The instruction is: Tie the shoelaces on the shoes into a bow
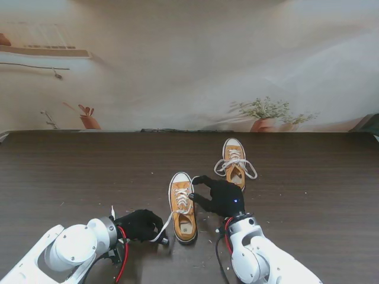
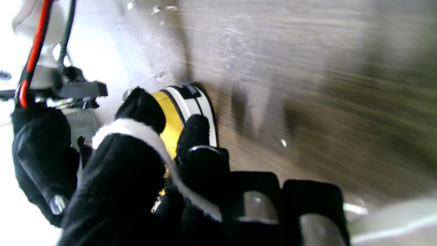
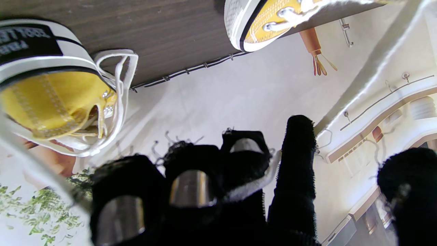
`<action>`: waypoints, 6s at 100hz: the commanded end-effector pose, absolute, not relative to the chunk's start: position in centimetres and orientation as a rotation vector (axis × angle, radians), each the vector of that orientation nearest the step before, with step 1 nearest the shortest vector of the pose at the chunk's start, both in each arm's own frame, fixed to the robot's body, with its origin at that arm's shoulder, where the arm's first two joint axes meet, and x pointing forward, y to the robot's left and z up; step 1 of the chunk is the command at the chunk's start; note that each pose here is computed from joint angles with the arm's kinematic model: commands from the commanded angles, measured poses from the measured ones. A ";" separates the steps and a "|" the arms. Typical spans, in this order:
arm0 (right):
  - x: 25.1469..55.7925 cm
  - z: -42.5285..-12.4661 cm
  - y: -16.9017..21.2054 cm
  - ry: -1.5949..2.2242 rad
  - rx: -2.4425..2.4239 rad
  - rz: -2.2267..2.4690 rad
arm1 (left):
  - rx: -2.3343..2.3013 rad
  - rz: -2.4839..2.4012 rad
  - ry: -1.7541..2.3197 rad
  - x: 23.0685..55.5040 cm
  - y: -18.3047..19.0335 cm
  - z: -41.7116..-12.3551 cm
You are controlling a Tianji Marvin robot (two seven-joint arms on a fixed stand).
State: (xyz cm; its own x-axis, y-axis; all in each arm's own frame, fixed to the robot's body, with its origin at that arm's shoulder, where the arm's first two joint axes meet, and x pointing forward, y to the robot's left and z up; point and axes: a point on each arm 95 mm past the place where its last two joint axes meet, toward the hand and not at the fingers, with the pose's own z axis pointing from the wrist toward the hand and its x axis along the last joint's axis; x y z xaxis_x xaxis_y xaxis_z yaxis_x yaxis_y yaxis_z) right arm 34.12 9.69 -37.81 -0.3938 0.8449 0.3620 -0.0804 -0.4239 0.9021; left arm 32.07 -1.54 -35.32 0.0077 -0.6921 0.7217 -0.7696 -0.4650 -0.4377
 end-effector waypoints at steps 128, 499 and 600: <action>34.6 -39.1 9.2 0.896 1.498 2.018 | 1.952 1.975 -0.478 30.1 -4.7 -38.4; 36.2 -40.6 11.8 0.867 1.152 2.143 | 1.920 1.904 -0.734 29.9 -10.8 -38.5; 36.0 -40.6 11.9 0.860 1.198 2.190 | 2.006 2.054 -0.584 28.9 -7.7 -38.1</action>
